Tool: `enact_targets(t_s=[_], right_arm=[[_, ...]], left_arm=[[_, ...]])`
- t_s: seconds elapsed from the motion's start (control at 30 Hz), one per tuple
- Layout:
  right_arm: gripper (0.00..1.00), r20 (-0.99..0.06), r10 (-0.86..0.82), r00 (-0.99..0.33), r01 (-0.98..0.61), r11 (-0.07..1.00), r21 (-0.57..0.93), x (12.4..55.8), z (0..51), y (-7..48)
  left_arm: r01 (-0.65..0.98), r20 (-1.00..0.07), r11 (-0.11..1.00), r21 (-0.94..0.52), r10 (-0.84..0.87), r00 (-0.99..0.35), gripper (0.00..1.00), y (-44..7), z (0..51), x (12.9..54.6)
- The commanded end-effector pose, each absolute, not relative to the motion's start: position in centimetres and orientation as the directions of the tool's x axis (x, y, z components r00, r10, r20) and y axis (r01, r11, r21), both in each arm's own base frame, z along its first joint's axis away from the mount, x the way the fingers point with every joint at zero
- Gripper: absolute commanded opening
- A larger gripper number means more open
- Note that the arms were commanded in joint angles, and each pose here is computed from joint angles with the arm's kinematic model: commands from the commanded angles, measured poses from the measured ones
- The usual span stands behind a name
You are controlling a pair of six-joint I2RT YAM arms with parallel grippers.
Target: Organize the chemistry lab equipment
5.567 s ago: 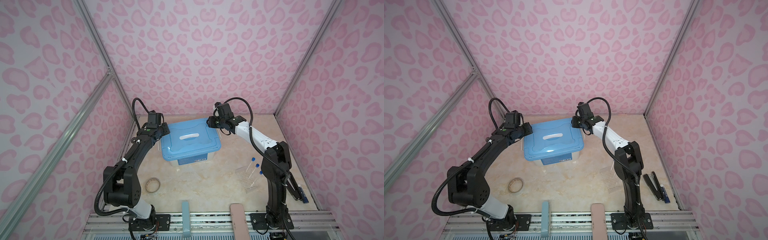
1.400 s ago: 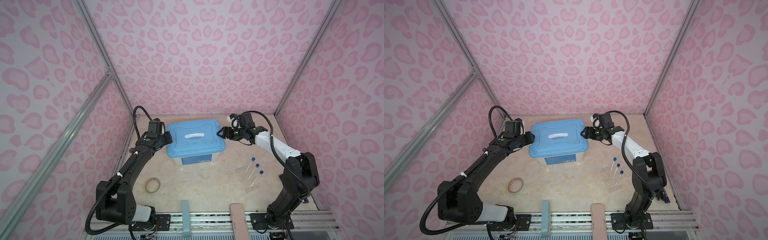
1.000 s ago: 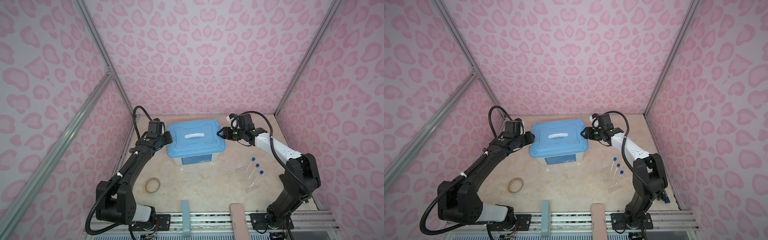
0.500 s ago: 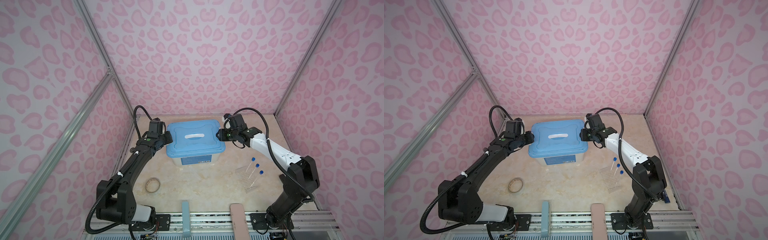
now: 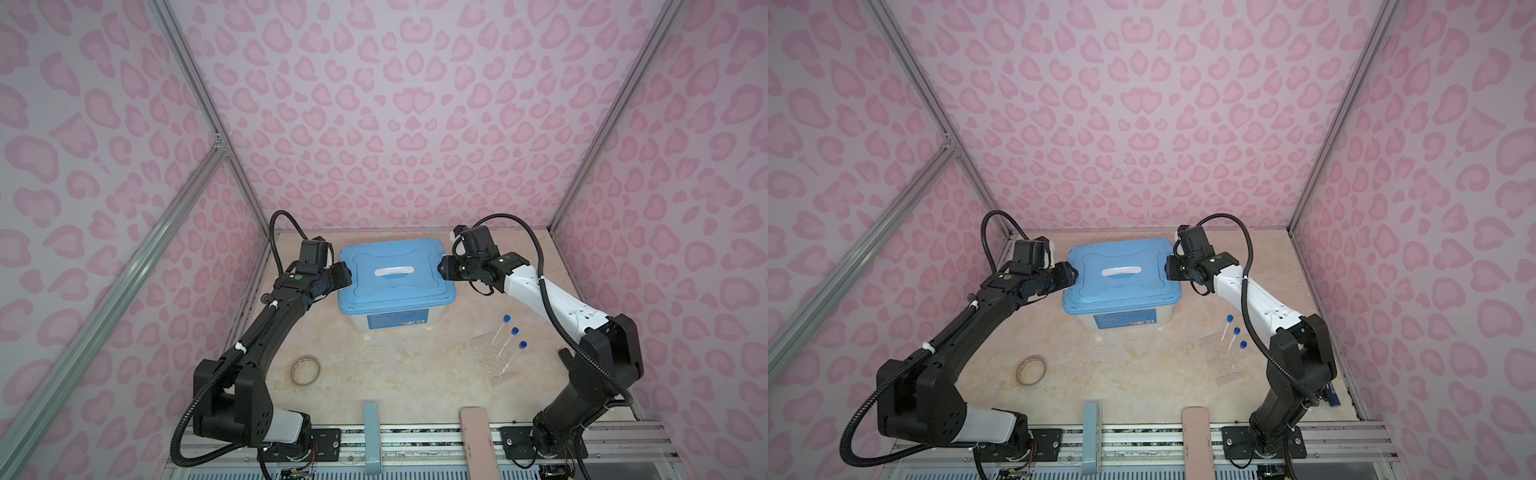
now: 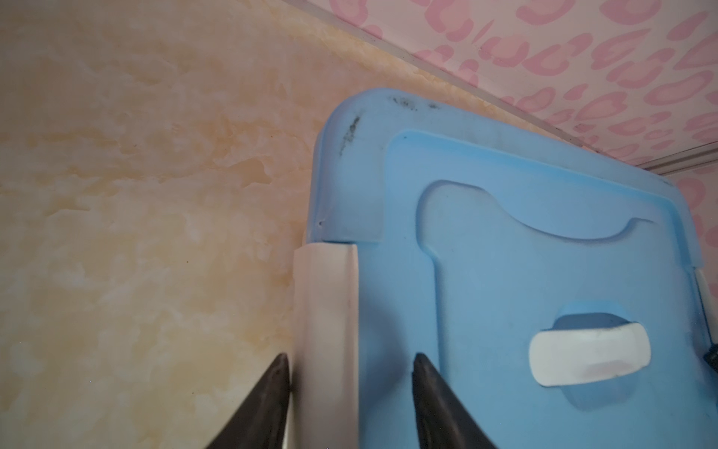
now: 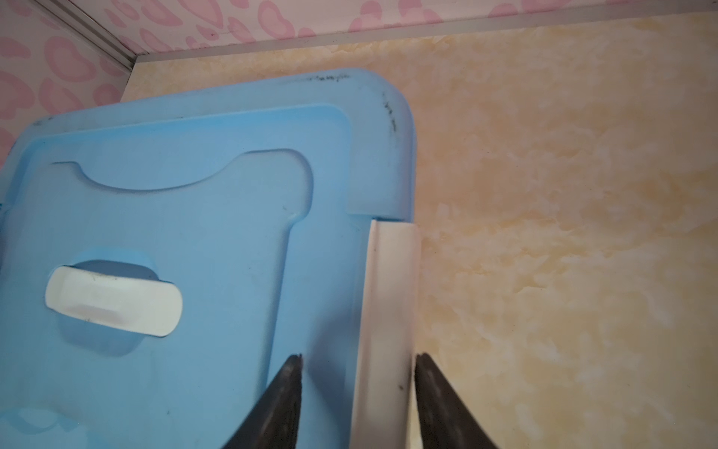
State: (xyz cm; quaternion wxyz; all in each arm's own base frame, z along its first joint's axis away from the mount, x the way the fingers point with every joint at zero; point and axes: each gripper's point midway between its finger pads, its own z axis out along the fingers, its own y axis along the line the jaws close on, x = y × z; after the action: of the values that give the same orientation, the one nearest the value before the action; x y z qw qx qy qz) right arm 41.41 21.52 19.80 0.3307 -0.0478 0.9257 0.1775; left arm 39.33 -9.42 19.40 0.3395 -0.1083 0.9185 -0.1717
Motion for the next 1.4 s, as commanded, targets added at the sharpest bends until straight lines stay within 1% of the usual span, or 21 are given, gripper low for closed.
enact_targets(t_s=[0.0,0.1,0.13,0.23,0.3,0.37,0.43,0.53,0.6,0.67,0.7,0.8,0.87,0.9,0.97,1.03,1.1,1.2,1.23,1.3,1.37], right_arm=[[0.54,-0.634,0.046,-0.772,-0.168,0.947,0.274,41.6,20.2,20.3],[0.62,-0.655,0.061,-0.753,-0.157,0.95,0.27,41.8,21.3,19.6],[0.66,-0.669,0.063,-0.74,-0.159,0.951,0.266,41.8,22.1,19.3],[0.78,-0.722,0.049,-0.69,-0.173,0.958,0.229,41.7,24.6,18.4],[0.82,-0.758,0.037,-0.652,-0.18,0.963,0.201,41.4,26.3,17.7],[0.87,-0.795,0.019,-0.607,-0.187,0.968,0.166,40.7,28.0,16.8],[0.89,-0.831,0.029,-0.556,-0.149,0.98,0.134,40.2,29.3,15.3],[0.89,-0.864,-0.019,-0.502,-0.131,0.99,0.054,38.9,30.6,13.3],[0.9,-0.882,-0.069,-0.465,-0.126,0.992,-0.011,37.9,30.9,12.0],[0.96,-0.897,-0.038,-0.44,-0.023,0.999,-0.03,37.4,31.0,9.3],[0.96,-0.901,-0.014,-0.434,0.015,1.0,-0.023,37.1,31.1,8.0],[0.96,-0.9,0.117,-0.42,0.128,0.989,0.068,36.8,30.2,3.3],[0.96,-0.896,0.215,-0.388,0.165,0.973,0.162,36.9,28.8,0.9],[0.96,-0.897,0.231,-0.376,0.186,0.968,0.171,36.9,28.3,-0.1],[0.96,-0.903,0.237,-0.359,0.28,0.95,0.138,36.5,26.9,-2.7],[0.96,-0.904,0.201,-0.378,0.321,0.944,0.076,36.3,24.9,-4.5],[0.96,-0.893,0.199,-0.405,0.345,0.937,0.052,36.1,22.7,-6.4],[0.95,-0.871,0.277,-0.406,0.387,0.915,0.11,35.9,19.6,-8.9],[0.96,-0.869,0.272,-0.412,0.399,0.912,0.096,35.9,18.7,-9.5],[0.95,-0.865,0.254,-0.432,0.396,0.915,0.071,36.0,17.3,-9.7],[0.96,-0.863,0.271,-0.427,0.395,0.914,0.091,36.5,16.2,-9.6]], left_arm=[[-0.065,-0.613,0.922,-0.382,-0.305,-0.728,0.66,-8.9,21.2,39.1],[-0.052,-0.628,0.91,-0.411,-0.325,-0.707,0.72,-8.4,22.9,39.1],[-0.044,-0.636,0.903,-0.428,-0.336,-0.695,0.74,-8.3,23.6,38.9],[-0.022,-0.69,0.904,-0.428,-0.342,-0.637,0.88,-7.2,26.2,38.1],[-0.019,-0.734,0.921,-0.39,-0.323,-0.597,0.97,-6.2,27.4,37.2],[-0.033,-0.782,0.938,-0.345,-0.307,-0.543,0.96,-5.1,28.3,36.3],[-0.075,-0.82,0.948,-0.309,-0.306,-0.483,0.96,-3.7,29.0,35.5],[-0.095,-0.866,0.96,-0.264,-0.279,-0.414,0.96,-2.5,29.4,34.6],[-0.135,-0.874,0.957,-0.257,-0.289,-0.39,0.96,-1.6,29.3,34.3],[-0.186,-0.874,0.947,-0.261,-0.314,-0.371,0.96,-0.6,29.2,34.2],[-0.173,-0.882,0.954,-0.246,-0.295,-0.367,0.96,-0.7,29.1,34.3],[-0.165,-0.908,0.964,-0.207,-0.252,-0.336,0.96,-0.3,28.7,34.4],[-0.139,-0.923,0.979,-0.148,-0.187,-0.336,0.96,-0.3,27.5,34.4],[-0.152,-0.93,0.98,-0.131,-0.175,-0.325,0.97,0.1,26.9,34.5],[-0.205,-0.931,0.971,-0.122,-0.183,-0.315,0.99,1.2,25.4,34.6],[-0.261,-0.923,0.958,-0.119,-0.204,-0.328,0.99,2.1,24.1,34.7],[-0.308,-0.93,0.946,-0.102,-0.201,-0.307,0.99,3.1,23.1,34.8],[-0.384,-0.94,0.923,-0.04,-0.165,-0.299,0.97,4.7,21.2,34.4],[-0.415,-0.94,0.909,-0.027,-0.164,-0.299,0.97,5.3,20.5,34.0],[-0.428,-0.94,0.903,-0.024,-0.166,-0.297,0.97,5.5,19.3,33.8],[-0.385,-0.943,0.921,-0.061,-0.179,-0.28,0.97,4.7,18.5,34.4]])
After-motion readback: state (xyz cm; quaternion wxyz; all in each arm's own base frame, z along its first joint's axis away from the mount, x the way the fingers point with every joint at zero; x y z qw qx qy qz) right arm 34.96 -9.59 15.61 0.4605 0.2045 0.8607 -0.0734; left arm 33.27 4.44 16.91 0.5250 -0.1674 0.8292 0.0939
